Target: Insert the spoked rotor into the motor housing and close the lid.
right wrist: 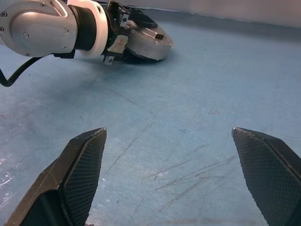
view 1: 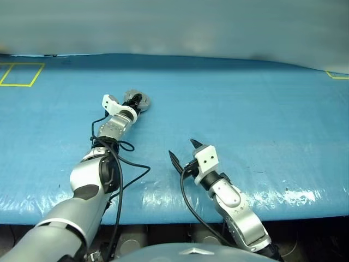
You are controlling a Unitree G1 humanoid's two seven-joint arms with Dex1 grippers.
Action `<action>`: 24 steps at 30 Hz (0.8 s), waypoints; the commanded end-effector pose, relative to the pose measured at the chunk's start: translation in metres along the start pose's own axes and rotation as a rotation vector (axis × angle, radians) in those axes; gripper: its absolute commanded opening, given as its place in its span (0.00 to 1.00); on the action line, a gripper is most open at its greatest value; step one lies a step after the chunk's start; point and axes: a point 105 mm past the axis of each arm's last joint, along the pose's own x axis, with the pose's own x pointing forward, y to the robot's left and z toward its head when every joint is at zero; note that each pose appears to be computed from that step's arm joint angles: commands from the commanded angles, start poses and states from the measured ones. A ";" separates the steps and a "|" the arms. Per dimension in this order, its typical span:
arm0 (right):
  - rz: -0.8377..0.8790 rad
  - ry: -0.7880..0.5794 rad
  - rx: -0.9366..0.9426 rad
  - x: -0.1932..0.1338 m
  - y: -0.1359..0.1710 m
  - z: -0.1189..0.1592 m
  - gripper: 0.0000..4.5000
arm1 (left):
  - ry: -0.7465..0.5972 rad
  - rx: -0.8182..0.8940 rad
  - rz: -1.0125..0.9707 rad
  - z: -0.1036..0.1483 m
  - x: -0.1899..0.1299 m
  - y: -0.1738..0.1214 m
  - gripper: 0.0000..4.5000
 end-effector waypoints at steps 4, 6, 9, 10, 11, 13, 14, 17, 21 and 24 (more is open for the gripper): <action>-0.015 -0.029 -0.002 -0.002 -0.001 0.003 1.00 | 0.012 0.018 0.053 0.009 -0.004 0.010 1.00; -0.019 -0.028 0.008 -0.002 0.000 0.003 1.00 | 0.045 0.028 0.063 0.010 -0.010 0.019 1.00; -0.019 -0.027 0.015 -0.002 0.002 0.002 1.00 | 0.105 0.048 0.086 0.012 -0.023 0.037 1.00; -0.019 -0.026 0.020 -0.002 0.002 0.002 1.00 | 0.134 0.064 0.101 0.012 -0.029 0.044 1.00; -0.018 -0.024 0.024 -0.002 0.002 0.001 1.00 | 0.156 0.077 0.114 0.013 -0.037 0.052 1.00; -0.015 -0.022 0.028 -0.001 0.003 0.000 1.00 | 0.199 0.120 0.105 0.014 -0.054 0.061 1.00; -0.007 -0.023 0.027 -0.001 0.004 0.000 1.00 | 0.228 0.134 0.091 0.012 -0.064 0.063 1.00; 0.013 -0.027 0.056 0.001 0.007 0.001 1.00 | 0.275 0.183 0.041 0.009 -0.093 0.064 1.00; 0.017 -0.035 0.073 0.004 0.006 0.002 1.00 | 0.304 0.498 0.009 0.003 -0.130 0.067 1.00; 0.012 -0.047 0.098 0.005 0.003 0.002 1.00 | 0.225 0.767 -0.056 0.001 -0.146 0.060 1.00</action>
